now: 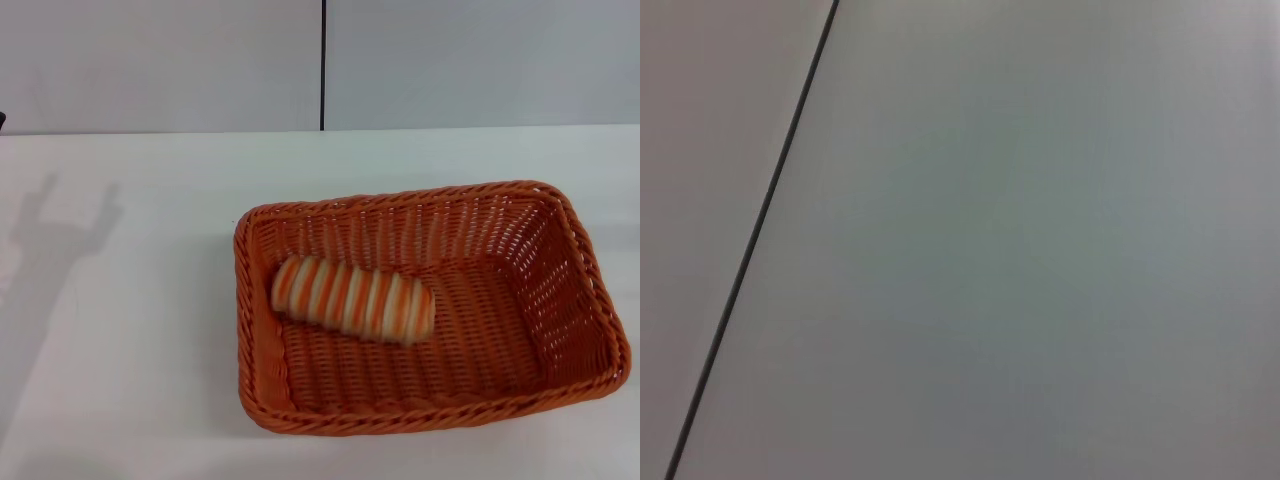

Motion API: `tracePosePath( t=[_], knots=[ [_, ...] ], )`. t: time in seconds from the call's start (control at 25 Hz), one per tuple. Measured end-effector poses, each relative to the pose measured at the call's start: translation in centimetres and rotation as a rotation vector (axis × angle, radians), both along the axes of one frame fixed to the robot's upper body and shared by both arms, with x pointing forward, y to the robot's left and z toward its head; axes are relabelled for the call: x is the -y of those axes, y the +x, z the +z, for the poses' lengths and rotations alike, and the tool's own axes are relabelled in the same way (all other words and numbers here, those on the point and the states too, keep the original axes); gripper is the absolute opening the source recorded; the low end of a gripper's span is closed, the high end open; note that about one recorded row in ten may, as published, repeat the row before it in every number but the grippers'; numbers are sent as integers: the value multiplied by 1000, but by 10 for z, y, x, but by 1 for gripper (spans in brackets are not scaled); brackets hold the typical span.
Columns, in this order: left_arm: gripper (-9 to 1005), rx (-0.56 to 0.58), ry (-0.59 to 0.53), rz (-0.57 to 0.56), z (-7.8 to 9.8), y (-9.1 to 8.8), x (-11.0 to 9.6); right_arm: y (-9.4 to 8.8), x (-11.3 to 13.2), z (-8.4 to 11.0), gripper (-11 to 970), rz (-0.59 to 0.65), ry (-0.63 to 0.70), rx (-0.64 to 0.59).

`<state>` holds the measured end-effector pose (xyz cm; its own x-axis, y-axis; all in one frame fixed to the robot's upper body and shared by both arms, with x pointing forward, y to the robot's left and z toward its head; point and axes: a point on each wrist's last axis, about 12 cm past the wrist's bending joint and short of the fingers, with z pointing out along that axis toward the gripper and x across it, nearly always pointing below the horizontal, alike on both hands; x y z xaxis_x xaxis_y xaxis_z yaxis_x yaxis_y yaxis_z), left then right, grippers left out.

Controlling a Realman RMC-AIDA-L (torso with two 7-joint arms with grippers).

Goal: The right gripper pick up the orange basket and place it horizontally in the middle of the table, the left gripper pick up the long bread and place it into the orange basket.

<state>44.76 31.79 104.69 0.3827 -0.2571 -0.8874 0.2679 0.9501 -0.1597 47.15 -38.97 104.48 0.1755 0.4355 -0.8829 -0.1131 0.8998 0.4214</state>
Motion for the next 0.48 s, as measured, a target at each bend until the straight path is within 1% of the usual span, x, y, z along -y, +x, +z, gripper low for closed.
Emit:
tracePosePath(
  t=[0.48],
  knots=[
    [844, 0, -2, -5, 1, 4, 3, -2, -1, -3, 430, -4, 11, -9]
  ],
)
